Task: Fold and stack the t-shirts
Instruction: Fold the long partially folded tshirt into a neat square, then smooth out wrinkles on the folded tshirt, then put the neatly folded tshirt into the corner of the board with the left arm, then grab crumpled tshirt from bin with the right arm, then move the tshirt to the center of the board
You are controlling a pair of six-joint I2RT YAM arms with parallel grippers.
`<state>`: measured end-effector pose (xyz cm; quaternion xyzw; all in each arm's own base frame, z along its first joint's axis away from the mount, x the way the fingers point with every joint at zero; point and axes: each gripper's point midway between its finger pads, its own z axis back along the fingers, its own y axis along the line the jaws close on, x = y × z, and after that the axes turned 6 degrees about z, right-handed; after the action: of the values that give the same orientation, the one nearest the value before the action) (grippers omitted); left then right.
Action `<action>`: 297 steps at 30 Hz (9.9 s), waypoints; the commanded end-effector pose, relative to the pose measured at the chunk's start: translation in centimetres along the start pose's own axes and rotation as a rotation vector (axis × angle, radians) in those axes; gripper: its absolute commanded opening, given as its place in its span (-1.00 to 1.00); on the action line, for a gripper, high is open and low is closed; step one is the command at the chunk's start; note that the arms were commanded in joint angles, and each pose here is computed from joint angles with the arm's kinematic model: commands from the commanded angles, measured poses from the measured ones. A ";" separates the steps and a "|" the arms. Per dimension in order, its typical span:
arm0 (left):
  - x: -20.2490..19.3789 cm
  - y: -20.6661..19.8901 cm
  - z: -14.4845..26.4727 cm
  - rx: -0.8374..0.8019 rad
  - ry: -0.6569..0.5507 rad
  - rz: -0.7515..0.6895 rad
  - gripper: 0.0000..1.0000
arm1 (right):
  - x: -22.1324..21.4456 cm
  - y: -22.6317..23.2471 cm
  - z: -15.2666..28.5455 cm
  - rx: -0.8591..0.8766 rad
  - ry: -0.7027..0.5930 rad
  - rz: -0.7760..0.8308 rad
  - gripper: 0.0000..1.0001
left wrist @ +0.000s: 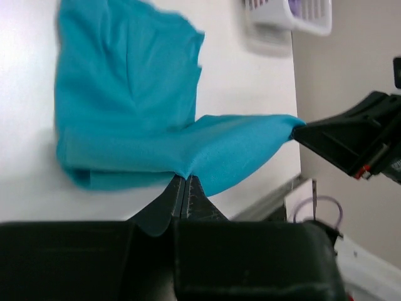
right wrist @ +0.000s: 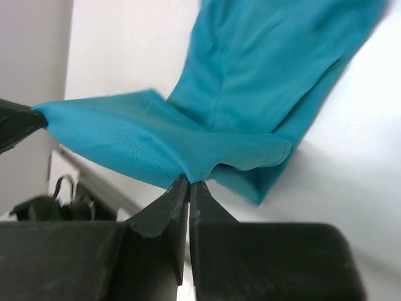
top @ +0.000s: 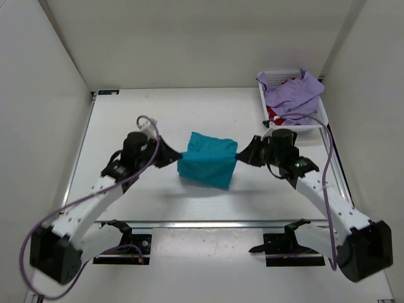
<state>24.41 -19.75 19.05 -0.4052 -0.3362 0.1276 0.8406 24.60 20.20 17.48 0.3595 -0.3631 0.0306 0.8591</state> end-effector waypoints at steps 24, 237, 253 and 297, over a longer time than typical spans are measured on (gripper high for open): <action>18.5 3.0 -20.0 0.078 -0.173 0.068 -0.01 | 18.5 -11.5 -16.5 -0.102 0.054 0.014 -0.07; -11.4 0.4 -10.2 -0.189 0.189 -0.215 -0.55 | 29.5 -37.7 -4.1 -0.571 -0.349 -0.263 -0.62; -12.2 1.0 -10.9 -0.169 0.217 -0.189 -0.56 | 29.8 -37.0 -4.2 -0.548 -0.349 -0.247 -1.00; 3.2 8.6 -0.6 -0.039 -0.304 0.106 -0.22 | 29.4 17.1 12.2 0.841 -0.393 0.340 -1.00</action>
<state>28.64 -12.78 16.56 -0.4341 -0.4640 0.2230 0.7392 29.93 19.52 59.00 0.5958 -0.5773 0.2579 0.4953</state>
